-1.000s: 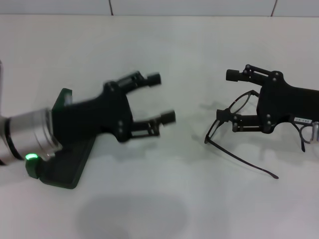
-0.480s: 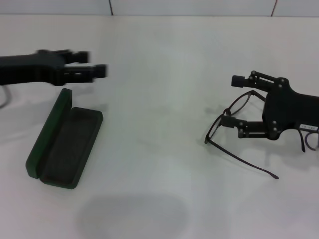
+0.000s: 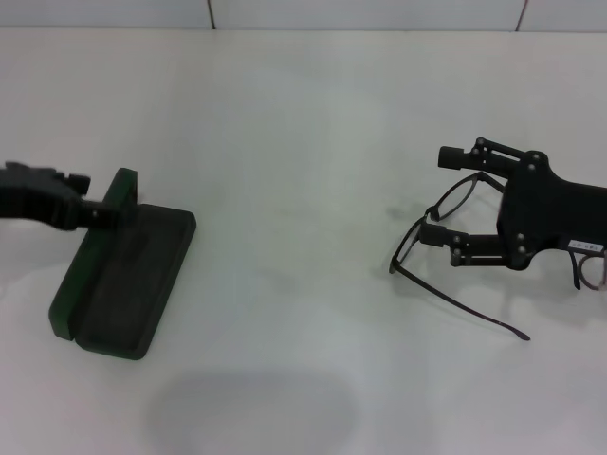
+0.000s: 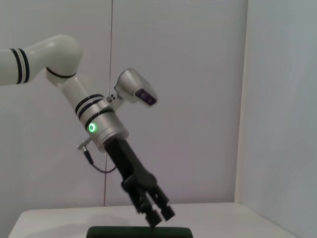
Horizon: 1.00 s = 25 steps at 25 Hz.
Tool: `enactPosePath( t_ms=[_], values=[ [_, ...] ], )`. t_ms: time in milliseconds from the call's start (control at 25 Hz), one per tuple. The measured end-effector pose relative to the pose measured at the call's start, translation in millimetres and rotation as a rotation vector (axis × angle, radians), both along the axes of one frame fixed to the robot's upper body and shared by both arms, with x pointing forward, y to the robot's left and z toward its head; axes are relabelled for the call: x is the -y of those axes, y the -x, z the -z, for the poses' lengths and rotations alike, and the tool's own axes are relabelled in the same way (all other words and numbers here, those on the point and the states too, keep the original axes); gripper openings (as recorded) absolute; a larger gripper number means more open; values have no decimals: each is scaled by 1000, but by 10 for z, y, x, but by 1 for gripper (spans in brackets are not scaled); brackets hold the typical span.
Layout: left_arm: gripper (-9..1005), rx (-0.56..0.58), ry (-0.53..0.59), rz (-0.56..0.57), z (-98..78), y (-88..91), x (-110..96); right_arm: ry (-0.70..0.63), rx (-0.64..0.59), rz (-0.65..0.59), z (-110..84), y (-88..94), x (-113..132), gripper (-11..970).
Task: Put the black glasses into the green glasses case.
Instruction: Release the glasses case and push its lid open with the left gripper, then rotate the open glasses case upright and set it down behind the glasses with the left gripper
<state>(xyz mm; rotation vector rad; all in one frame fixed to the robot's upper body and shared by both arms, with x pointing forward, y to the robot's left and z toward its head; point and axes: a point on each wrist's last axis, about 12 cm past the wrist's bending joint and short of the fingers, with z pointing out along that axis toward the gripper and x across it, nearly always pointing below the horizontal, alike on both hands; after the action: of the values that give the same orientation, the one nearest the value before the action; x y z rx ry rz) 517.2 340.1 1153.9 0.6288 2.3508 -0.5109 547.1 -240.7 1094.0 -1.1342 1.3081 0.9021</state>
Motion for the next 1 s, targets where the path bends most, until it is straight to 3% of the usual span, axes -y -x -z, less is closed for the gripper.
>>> enactPosePath(
  t_ms=[200,640,840,1000],
  values=[
    [875,-39,-2,-4,93,-11,11,-2,9,-13,-21,-18,-55,835],
    [718,-127,-27,-38,142,-138,48,5,11,-17,-11,-15,-73,823],
    [480,-116,-25,-33,106,-182,71,6,11,-16,-6,-9,-67,817],
    [347,-117,-40,-21,103,-211,91,10,20,-13,7,4,-55,813]
  ],
)
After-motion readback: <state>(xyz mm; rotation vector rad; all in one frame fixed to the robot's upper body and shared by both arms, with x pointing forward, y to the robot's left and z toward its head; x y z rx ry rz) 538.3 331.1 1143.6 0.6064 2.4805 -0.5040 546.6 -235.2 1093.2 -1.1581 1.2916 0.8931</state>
